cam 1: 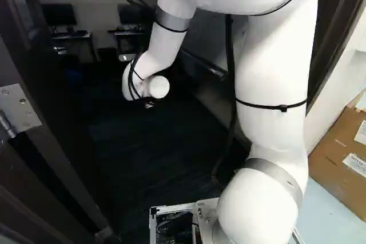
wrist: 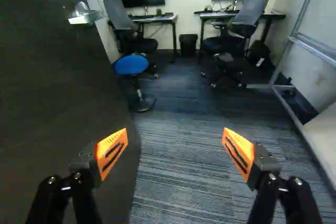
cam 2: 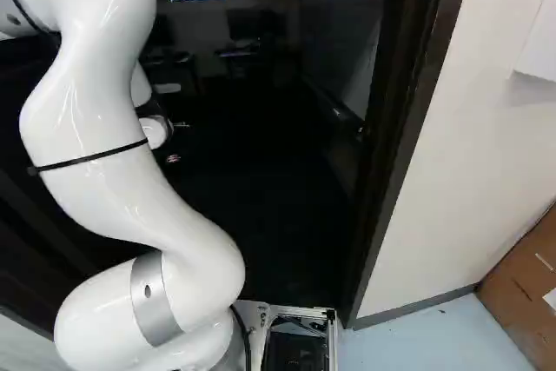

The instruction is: Open the door and move inside

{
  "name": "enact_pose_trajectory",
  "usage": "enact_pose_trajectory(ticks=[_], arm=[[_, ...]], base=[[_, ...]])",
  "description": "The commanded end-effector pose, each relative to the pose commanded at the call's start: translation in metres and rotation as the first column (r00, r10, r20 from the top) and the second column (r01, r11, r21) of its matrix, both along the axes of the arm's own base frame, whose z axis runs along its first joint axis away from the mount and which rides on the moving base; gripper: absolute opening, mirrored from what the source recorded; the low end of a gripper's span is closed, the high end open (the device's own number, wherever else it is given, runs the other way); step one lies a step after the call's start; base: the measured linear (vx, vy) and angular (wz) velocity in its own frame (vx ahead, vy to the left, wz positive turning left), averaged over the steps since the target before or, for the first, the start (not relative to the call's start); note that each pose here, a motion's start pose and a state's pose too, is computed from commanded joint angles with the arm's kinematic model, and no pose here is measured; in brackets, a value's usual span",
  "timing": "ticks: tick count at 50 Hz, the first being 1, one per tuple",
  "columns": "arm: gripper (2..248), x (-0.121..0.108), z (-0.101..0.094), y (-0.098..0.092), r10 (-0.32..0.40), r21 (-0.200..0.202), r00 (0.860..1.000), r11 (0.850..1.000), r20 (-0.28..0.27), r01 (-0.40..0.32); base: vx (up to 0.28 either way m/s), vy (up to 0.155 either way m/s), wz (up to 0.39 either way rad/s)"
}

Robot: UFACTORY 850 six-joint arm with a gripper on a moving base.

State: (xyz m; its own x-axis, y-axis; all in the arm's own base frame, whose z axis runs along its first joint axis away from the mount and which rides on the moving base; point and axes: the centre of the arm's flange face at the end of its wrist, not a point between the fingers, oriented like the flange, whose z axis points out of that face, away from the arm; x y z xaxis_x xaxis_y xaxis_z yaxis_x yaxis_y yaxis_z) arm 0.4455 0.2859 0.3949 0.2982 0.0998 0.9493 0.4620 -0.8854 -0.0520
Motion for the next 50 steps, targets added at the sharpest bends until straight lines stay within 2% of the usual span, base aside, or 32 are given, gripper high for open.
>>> enact_pose_trajectory(ticks=[30,50], arm=[[247,0.019,0.0,-0.045,-0.081,-0.007,0.997,0.997,0.001,0.081],[247,0.024,0.001,-0.076,-0.139,-0.009,0.99,0.99,-0.002,0.139]], base=[[0.0,0.0,0.0],[0.0,0.0,0.0]])
